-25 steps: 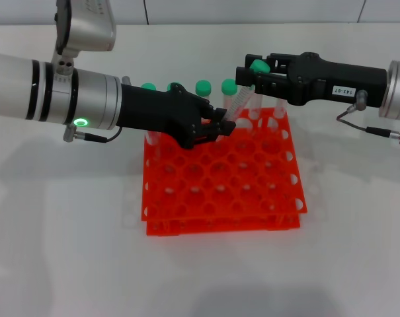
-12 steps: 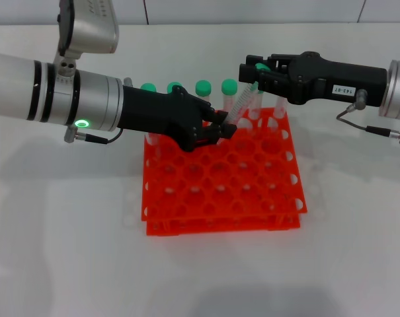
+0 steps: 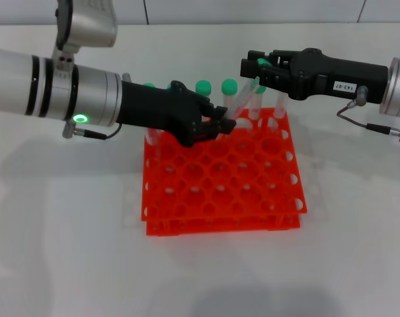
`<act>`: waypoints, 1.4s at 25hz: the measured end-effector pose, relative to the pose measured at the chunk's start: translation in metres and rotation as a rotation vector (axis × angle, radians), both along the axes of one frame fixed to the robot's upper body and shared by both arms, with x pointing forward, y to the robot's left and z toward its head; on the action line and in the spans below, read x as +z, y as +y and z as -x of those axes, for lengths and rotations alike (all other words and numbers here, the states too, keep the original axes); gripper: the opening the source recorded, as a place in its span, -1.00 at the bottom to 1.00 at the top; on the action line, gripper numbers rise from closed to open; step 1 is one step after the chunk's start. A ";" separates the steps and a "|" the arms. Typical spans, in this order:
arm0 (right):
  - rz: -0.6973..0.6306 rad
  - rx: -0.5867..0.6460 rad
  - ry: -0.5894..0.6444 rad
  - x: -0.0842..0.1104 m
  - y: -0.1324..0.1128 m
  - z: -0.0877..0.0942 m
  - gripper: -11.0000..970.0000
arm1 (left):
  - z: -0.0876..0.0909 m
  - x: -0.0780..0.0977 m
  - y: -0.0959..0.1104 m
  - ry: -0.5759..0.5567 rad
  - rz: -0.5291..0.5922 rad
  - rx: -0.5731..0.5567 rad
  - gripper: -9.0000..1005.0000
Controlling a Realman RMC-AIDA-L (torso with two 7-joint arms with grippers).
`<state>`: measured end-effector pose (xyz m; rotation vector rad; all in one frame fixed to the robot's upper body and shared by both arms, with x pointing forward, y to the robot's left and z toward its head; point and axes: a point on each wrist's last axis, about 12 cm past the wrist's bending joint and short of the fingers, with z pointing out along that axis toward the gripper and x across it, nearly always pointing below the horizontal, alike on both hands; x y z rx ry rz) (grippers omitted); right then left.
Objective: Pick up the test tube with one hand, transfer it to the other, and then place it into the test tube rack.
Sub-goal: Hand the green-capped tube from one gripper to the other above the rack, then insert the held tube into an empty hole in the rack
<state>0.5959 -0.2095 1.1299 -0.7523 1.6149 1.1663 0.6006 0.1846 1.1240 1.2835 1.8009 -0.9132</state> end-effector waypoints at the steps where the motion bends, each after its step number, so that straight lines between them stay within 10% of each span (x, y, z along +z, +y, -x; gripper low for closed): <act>1: 0.002 0.001 0.000 0.000 0.000 0.000 -0.45 | -0.001 0.002 0.000 -0.001 0.001 0.004 -0.58; 7: 0.003 0.006 0.004 -0.001 -0.001 0.002 -0.45 | -0.002 0.012 0.004 -0.008 0.007 0.013 -0.57; 23: 0.007 0.003 0.003 0.000 -0.005 0.002 -0.45 | 0.009 0.051 0.027 0.034 -0.076 0.071 0.69; 35: 0.028 0.011 -0.028 0.006 -0.007 -0.002 -0.45 | 0.040 0.083 0.069 -0.020 -0.202 0.249 0.78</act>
